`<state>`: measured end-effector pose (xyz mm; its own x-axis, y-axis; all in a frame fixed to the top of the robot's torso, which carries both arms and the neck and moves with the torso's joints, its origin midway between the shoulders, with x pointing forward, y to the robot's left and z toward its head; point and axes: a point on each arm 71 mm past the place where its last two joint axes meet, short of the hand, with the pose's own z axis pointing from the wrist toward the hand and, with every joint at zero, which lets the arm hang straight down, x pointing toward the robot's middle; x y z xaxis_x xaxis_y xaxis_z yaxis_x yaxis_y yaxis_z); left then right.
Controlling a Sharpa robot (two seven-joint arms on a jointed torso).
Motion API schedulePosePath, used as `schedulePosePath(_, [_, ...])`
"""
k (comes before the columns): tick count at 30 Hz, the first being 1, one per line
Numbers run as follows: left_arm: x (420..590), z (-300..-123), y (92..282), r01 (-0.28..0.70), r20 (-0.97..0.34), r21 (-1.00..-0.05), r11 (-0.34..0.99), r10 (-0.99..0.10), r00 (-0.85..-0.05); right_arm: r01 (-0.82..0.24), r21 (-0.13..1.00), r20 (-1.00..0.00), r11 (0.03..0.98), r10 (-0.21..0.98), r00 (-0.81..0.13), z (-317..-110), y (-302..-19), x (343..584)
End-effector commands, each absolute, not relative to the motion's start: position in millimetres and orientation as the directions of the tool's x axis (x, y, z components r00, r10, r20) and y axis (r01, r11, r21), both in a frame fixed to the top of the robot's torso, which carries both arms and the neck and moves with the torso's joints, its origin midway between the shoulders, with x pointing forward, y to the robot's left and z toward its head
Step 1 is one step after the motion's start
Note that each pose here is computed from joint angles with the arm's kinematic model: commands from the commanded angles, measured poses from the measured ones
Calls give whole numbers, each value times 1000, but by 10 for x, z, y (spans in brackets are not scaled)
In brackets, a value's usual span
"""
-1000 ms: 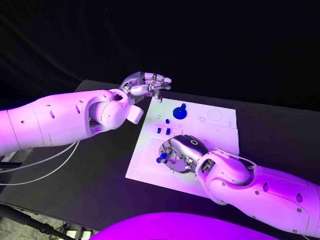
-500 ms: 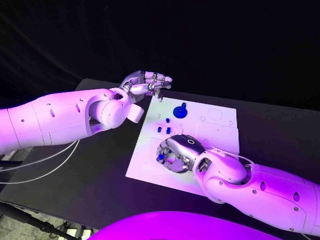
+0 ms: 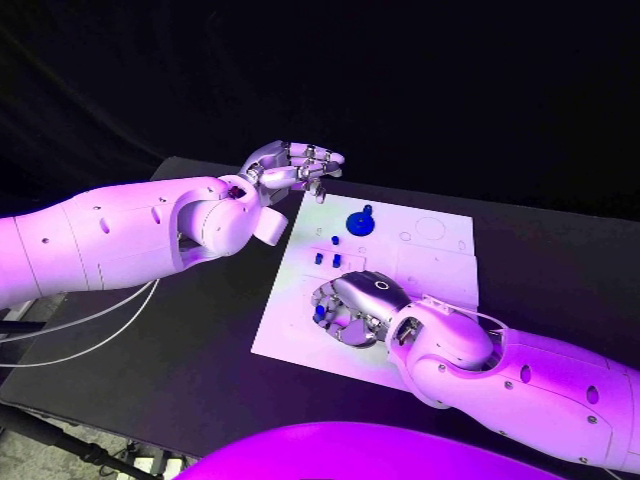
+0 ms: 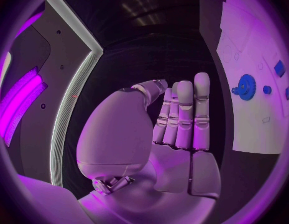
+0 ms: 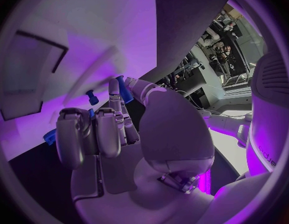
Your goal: Assemble the parts on the task board
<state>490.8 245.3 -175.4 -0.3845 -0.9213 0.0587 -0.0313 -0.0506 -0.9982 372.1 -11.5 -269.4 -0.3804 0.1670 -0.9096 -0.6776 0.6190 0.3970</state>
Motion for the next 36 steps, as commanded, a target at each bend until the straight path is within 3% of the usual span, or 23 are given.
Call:
schedulePosePath(1, [4902, -1746, 2432, -32, 70, -998, -62, -914, -400, -679, 392, -914, 621, 179, -365, -2683, -125, 3720])
schedulePosePath(10, [4902, -1747, 2440, -33, 69, -998, -61, -914, -399, -679, 431, -902, 594, 278, -330, -2577, -197, 3682])
schedulePosePath(19, [4901, -1751, 2450, -34, 69, -998, -60, -915, -398, -645, 513, -854, 566, 417, -313, -2324, -535, 3713])
schedulePosePath(27, [4896, -1767, 2474, -37, 67, -998, -56, -917, -392, -411, 700, -713, 584, 533, -456, -2101, -1244, 3886])
schedulePosePath(36, [4881, -1797, 2470, -47, 71, -997, -57, -917, -393, -179, 673, -691, 718, 524, -497, -2194, -1962, 3827])
